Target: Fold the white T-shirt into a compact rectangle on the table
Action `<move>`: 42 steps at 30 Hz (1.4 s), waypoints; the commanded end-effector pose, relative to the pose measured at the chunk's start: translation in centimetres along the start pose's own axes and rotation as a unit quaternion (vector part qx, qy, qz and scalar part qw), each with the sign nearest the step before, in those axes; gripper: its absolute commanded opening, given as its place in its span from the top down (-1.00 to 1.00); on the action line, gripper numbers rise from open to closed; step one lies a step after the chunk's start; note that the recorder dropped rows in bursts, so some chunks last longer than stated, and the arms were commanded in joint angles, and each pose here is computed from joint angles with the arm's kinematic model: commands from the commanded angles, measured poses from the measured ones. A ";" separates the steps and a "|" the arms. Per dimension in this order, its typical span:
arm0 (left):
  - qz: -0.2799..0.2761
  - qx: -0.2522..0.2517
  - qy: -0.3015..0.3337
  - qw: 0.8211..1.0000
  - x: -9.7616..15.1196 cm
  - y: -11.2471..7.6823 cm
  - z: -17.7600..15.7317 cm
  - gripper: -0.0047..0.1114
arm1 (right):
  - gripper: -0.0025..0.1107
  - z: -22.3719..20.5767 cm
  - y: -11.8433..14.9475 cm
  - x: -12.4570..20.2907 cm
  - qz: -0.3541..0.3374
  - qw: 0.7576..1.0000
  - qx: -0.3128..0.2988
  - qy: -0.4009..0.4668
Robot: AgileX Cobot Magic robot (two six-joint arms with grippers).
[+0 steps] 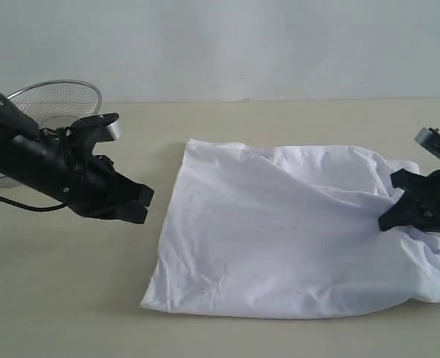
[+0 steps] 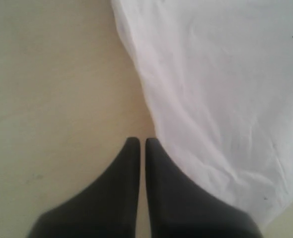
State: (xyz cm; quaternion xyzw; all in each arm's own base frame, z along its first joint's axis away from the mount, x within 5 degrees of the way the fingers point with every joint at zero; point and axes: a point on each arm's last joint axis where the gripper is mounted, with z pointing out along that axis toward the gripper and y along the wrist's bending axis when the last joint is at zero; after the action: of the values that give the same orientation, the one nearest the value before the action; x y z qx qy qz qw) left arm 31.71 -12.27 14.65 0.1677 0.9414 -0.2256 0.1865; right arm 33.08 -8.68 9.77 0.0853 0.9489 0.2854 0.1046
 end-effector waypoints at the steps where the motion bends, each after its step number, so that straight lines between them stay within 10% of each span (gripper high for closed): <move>1: -0.004 0.011 -0.003 1.000 -0.1 -0.1 0.4 0.84 | 0.96 -0.7 -1.1 0.1 -0.049 0.995 0.082 -0.013; 28: -0.008 0.022 0.011 1.000 0.3 -0.1 0.8 0.84 | 0.96 1.3 22.9 -0.5 -0.277 0.959 0.033 -0.040; 42: -0.009 0.030 0.016 0.999 0.4 -0.3 0.8 0.84 | 0.96 8.4 23.7 -0.2 -0.265 0.961 0.059 -0.052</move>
State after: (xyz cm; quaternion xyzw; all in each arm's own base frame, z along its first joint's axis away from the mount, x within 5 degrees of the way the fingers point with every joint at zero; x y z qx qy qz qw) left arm 31.56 -12.64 13.88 0.1664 0.9399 -0.2473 0.1665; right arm 37.26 14.87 15.59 -0.1521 0.9503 0.1856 0.1984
